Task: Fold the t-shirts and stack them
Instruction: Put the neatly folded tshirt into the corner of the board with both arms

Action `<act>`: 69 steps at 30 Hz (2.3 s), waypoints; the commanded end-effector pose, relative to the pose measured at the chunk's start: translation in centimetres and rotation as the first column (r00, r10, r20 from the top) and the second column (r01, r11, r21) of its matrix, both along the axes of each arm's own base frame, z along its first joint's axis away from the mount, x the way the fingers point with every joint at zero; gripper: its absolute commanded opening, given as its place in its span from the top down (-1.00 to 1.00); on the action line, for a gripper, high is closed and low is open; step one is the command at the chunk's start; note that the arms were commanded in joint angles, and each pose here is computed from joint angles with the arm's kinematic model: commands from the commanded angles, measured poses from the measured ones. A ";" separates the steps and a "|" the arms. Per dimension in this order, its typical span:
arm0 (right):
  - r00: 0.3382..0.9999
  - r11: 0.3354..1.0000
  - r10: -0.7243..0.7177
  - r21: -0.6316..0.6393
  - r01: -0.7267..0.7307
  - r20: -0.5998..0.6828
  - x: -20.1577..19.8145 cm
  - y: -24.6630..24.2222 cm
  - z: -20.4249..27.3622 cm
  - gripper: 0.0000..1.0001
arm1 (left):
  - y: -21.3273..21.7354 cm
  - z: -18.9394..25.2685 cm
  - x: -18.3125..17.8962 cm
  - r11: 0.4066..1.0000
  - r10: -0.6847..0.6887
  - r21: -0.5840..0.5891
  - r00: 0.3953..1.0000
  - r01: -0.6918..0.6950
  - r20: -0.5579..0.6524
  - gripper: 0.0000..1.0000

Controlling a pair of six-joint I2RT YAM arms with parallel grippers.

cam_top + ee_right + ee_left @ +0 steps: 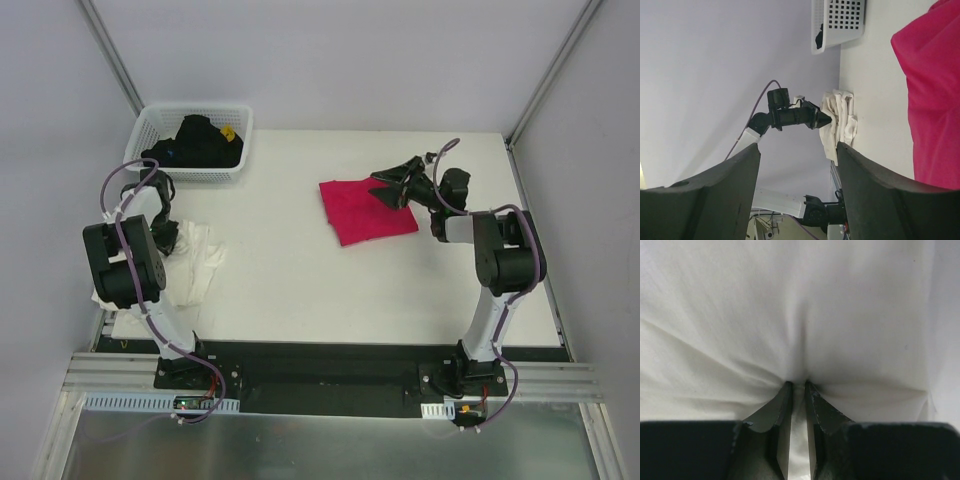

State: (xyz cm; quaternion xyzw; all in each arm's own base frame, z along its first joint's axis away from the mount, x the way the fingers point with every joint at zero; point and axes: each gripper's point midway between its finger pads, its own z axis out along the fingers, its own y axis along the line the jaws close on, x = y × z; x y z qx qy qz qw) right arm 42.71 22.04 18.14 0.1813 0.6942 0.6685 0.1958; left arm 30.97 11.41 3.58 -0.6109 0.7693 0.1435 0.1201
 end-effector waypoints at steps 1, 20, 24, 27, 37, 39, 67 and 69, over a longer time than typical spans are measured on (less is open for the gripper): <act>0.994 0.996 -0.004 0.088 -0.006 0.113 -0.2 -0.8 3.7 -0.30 | -7.8 -4.1 0.1 0.939 -0.002 -0.343 1.000 0.005 0.008 0.76; 0.990 0.989 -0.067 0.142 0.049 0.126 0.5 -2.7 5.3 -0.34 | -18.9 -2.8 11.2 0.865 -0.222 -0.414 0.956 0.283 0.190 0.88; 0.989 0.989 -0.069 0.141 0.050 0.128 0.3 -2.7 5.5 -0.35 | -22.2 -2.7 13.1 0.835 -0.295 -0.411 0.928 0.366 0.226 0.92; 0.989 0.988 -0.073 0.143 0.054 0.130 0.3 -2.7 5.6 -0.35 | -23.6 -2.5 14.2 0.824 -0.319 -0.403 0.914 0.397 0.249 0.93; 0.989 0.989 -0.072 0.138 0.054 0.132 0.0 -2.7 5.5 -0.36 | -27.9 -2.6 15.7 0.784 -0.363 -0.421 0.887 0.457 0.286 0.95; 0.989 0.989 -0.075 0.138 0.058 0.127 0.1 -2.8 5.4 -0.36 | -28.6 -2.6 15.7 0.777 -0.374 -0.421 0.881 0.468 0.289 0.94; 0.981 0.989 -0.149 -0.007 0.151 0.127 4.4 -11.0 4.0 -0.45 | -34.8 21.6 12.6 0.102 -0.749 0.168 -0.036 0.980 0.661 0.52; 0.985 0.992 -0.121 -0.012 0.124 0.121 4.5 -11.7 4.3 -0.46 | -37.2 23.4 10.1 -0.089 -0.643 0.193 -0.204 0.977 0.738 0.49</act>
